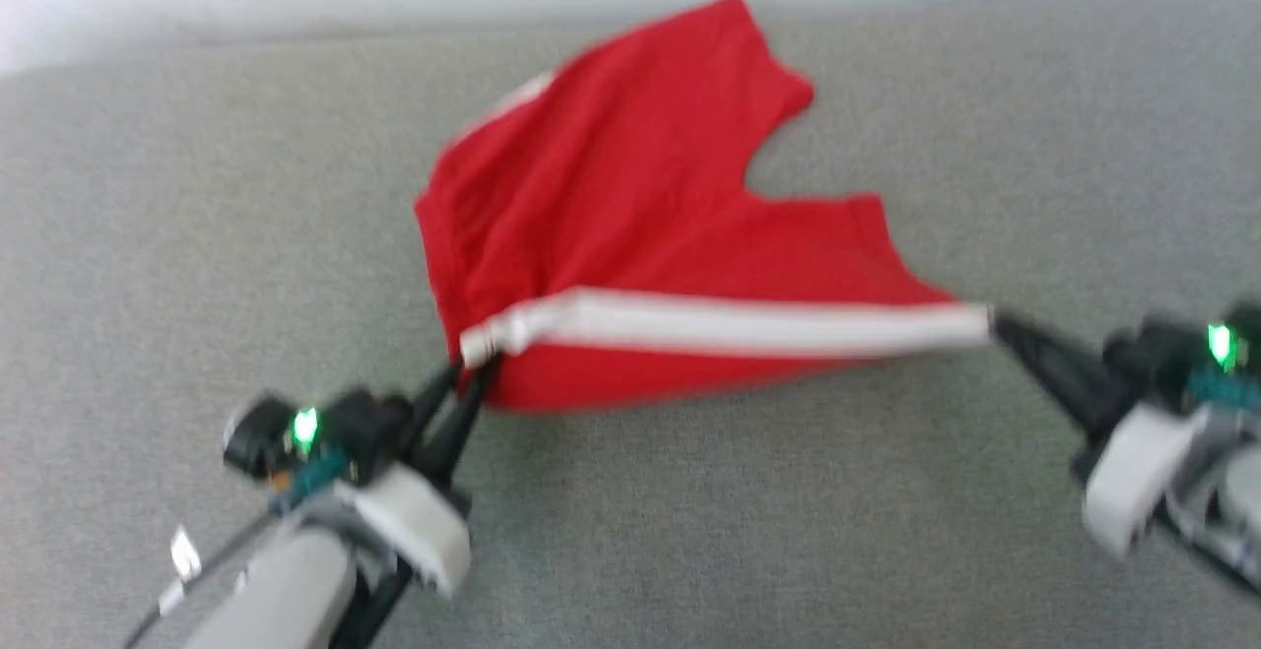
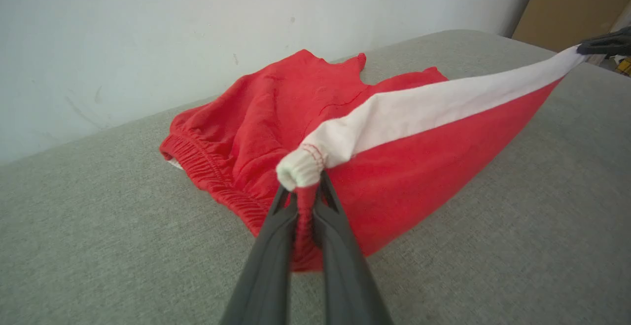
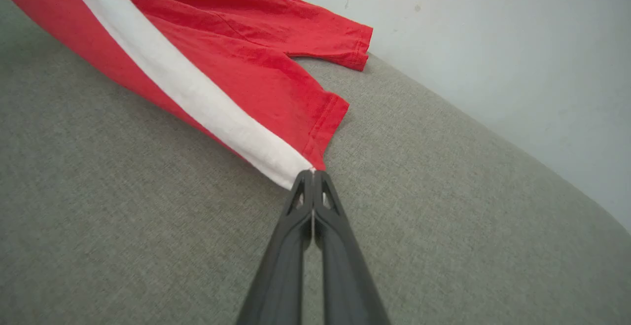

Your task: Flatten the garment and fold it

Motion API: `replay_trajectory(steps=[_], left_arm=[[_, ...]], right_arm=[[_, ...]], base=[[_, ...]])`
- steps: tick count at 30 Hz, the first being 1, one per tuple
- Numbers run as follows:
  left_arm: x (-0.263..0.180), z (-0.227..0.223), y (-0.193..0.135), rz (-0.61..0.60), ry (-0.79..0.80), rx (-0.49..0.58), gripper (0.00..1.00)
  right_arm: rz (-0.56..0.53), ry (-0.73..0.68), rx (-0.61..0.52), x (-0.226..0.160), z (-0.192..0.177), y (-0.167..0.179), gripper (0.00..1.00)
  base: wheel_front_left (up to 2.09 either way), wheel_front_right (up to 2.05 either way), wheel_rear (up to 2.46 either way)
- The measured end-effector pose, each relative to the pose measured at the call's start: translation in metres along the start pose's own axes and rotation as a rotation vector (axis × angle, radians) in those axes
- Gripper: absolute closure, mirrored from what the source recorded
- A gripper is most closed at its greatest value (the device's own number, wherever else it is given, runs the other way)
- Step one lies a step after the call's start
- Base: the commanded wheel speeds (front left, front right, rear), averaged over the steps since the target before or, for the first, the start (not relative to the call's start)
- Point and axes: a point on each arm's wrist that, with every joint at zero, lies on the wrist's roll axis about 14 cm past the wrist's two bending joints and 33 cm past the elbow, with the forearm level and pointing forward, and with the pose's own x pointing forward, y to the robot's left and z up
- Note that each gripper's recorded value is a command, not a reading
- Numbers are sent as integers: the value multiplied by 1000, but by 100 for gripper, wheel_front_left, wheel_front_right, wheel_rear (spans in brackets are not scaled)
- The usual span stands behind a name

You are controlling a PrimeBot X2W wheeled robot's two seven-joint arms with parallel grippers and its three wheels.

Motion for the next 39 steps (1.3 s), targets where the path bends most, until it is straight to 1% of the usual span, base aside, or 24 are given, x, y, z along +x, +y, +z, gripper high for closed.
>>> replay_trajectory(steps=[5,9,13,17,21,23,27,32,36,39], left_arm=[[-39,-18,-12,5,57,-2,100],[-62,-28,-21,23,83,-24,100],[-80,-33,-23,50,96,-42,100],[-84,-25,-21,66,70,-22,100],[-74,-6,-18,89,5,-13,100],[-65,6,-12,111,-35,-8,100],[-46,25,7,158,-95,5,100],[-26,36,32,234,-135,5,100],[-13,27,48,278,-110,42,100],[-3,24,59,317,-108,34,100]], right_arm=[[10,61,101,-39,-31,40,100],[13,92,197,-59,-49,73,100],[-18,65,217,-63,-44,75,100],[-57,6,190,-57,-24,60,100],[-88,-60,132,-44,3,40,100],[-91,-81,101,-34,16,31,100],[-101,-112,-12,-10,45,2,100],[-82,-167,-79,36,84,-20,100],[-49,-138,-111,78,93,-30,100],[-35,-117,-137,110,98,-40,100]], base=[[0,0,0],[0,0,0],[0,0,0],[0,0,0],[0,0,0],[0,0,0],[0,0,0],[0,0,0],[0,0,0],[0,0,0]])
